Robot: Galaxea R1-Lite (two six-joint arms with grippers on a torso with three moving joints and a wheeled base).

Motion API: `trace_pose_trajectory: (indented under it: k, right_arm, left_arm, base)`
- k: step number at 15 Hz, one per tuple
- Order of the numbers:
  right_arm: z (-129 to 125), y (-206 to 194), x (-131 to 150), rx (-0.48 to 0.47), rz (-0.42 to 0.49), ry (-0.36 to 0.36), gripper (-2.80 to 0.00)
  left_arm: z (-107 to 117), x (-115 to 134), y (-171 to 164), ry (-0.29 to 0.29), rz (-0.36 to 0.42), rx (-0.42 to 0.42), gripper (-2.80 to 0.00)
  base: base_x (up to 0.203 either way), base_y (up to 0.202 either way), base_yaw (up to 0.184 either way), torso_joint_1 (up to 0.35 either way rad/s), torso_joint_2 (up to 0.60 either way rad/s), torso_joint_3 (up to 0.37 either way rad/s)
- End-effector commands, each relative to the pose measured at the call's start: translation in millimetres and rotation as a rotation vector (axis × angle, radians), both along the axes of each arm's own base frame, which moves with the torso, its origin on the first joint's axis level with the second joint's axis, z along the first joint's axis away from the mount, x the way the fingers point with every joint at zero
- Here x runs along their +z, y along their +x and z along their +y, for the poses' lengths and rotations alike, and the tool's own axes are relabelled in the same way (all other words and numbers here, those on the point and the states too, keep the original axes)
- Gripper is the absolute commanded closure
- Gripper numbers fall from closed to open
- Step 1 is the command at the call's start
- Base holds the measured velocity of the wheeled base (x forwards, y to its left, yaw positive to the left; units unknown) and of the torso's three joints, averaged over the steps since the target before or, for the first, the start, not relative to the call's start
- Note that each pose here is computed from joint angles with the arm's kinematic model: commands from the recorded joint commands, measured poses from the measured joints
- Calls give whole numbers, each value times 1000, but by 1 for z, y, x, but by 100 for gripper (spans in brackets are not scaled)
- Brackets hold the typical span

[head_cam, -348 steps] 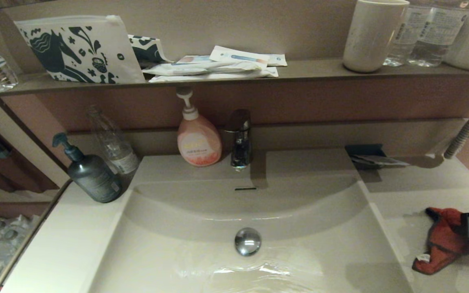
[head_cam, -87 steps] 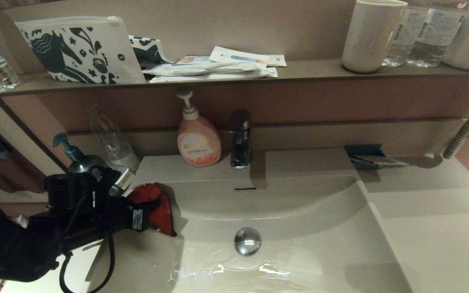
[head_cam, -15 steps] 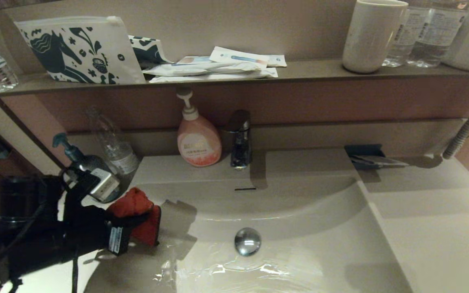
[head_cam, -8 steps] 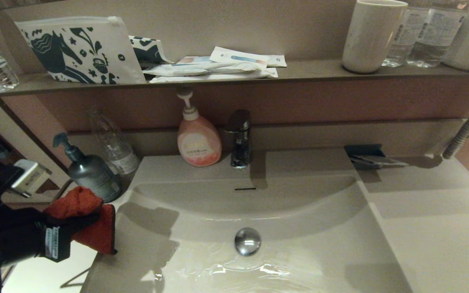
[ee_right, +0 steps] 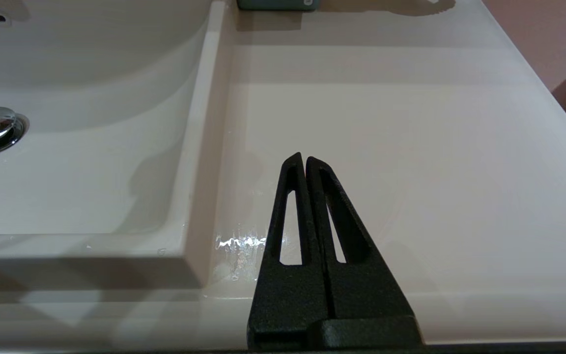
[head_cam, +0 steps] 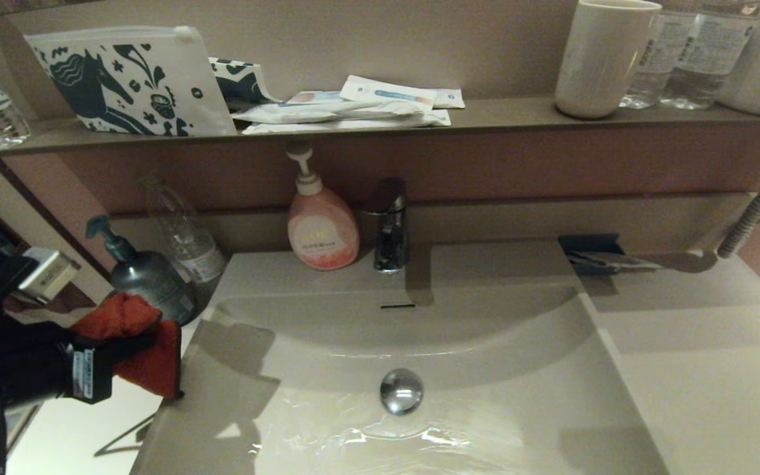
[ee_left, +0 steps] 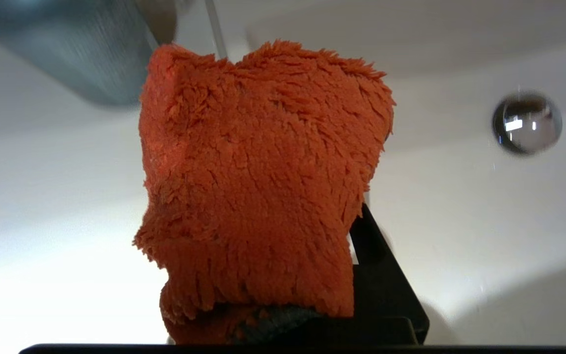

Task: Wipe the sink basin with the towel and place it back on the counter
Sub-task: Wipe the sink

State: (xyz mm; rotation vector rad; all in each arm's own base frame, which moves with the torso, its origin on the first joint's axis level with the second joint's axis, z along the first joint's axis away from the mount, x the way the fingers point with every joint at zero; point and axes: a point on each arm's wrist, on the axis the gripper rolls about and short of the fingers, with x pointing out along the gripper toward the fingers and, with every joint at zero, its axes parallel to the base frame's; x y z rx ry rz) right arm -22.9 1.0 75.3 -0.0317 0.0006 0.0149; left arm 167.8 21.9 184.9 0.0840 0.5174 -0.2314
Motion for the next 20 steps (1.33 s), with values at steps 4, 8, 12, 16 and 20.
trace_pose_trajectory:
  k: [4,8,12,16,20]
  right_arm:
    - [0,0,0,0,1,-1,0]
    - [0,0,0,0,1,-1,0]
    - [0,0,0,0,1,1,0]
    - [0,0,0,0,1,1,0]
    - [0,0,0,0,1,1,0]
  left_arm:
    - [3,6,7,5,-13,9,0]
    - [11,8,6,12,-21,52,0]
    - [41,-15,25,12,79,149,0]
    - [69,-50,53,-57,183,171,0]
    - [102,-69,91,-64,148,189,0]
  base:
    - [0,0,0,0,0,0]
    - [0,0,0,0,0,0]
    - [0,0,0,0,0,0]
    - [0,0,0,0,0,0]
    - [0,0,0,0,0,0]
